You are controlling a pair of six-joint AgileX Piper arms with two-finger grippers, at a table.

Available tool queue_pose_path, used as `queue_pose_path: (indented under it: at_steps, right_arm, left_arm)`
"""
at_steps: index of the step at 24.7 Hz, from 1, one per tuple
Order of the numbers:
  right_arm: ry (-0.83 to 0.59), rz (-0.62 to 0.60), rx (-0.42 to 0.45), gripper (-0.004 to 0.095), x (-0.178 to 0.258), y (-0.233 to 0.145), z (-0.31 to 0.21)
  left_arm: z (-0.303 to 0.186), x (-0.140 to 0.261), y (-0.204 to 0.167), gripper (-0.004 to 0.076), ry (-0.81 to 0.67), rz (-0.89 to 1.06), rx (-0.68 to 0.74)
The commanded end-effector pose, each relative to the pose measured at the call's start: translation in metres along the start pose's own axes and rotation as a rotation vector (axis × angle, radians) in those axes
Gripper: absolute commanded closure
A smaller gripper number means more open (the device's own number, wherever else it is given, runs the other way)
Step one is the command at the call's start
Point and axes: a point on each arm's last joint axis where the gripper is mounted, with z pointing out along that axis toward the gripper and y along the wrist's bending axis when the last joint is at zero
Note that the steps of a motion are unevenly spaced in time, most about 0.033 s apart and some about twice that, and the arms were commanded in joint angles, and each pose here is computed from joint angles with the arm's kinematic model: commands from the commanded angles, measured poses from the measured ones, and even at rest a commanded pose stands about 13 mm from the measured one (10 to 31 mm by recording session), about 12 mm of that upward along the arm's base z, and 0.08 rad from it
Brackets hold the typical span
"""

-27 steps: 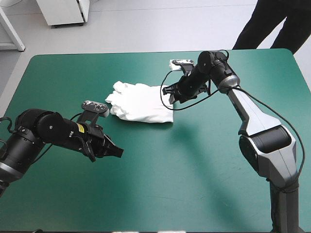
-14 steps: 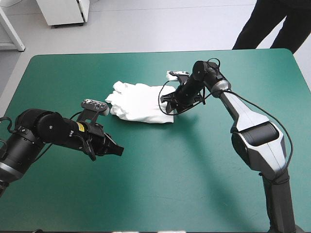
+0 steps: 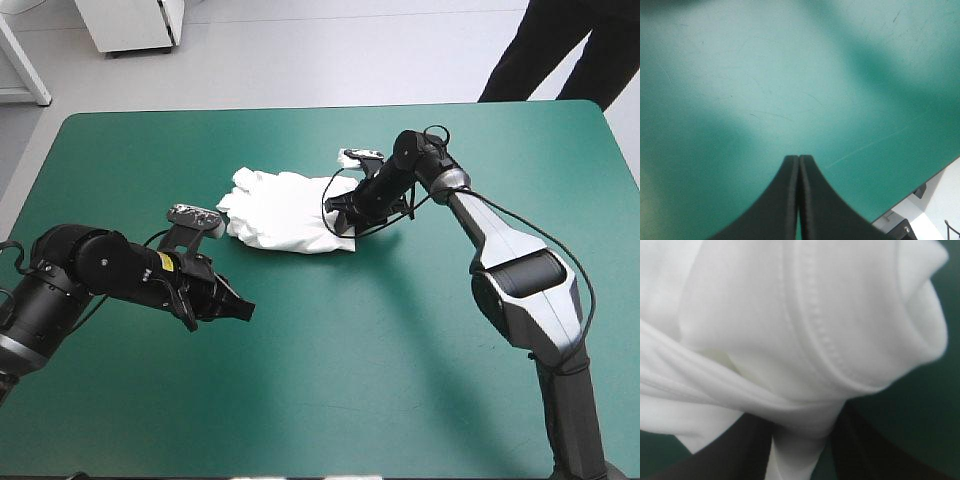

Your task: Fold the cloth

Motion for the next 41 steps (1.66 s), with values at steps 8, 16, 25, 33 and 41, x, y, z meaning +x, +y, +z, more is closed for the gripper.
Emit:
queue_pose_path:
  at_steps: [8,16,25,33,41]
  right_arm:
    - [-0.009,-0.044,0.075,0.0917,0.0,0.009,-0.024]
    - [-0.039,-0.022,0.298,0.0925,0.003,-0.023,-0.07]
    - [0.078,0.393,0.468,0.0924,0.117,-0.164,-0.159]
    - [-0.053,0.648,0.58,0.0924,0.182,-0.226,-0.248]
    - [-0.033,0.709,0.694,0.0925,0.209,-0.251,-0.269]
  left_arm:
    - [-0.012,-0.004,-0.007,0.0746,-0.087,-0.003,0.037]
    - [-0.012,-0.004,-0.007,0.0746,-0.089,-0.016,0.037]
    - [-0.012,-0.004,-0.007,0.0746,-0.089,-0.007,0.037]
    - [-0.012,-0.005,-0.007,0.0746,-0.091,0.01,0.036]
    - [-0.011,-0.002,-0.008,0.0746,-0.064,0.009,0.044]
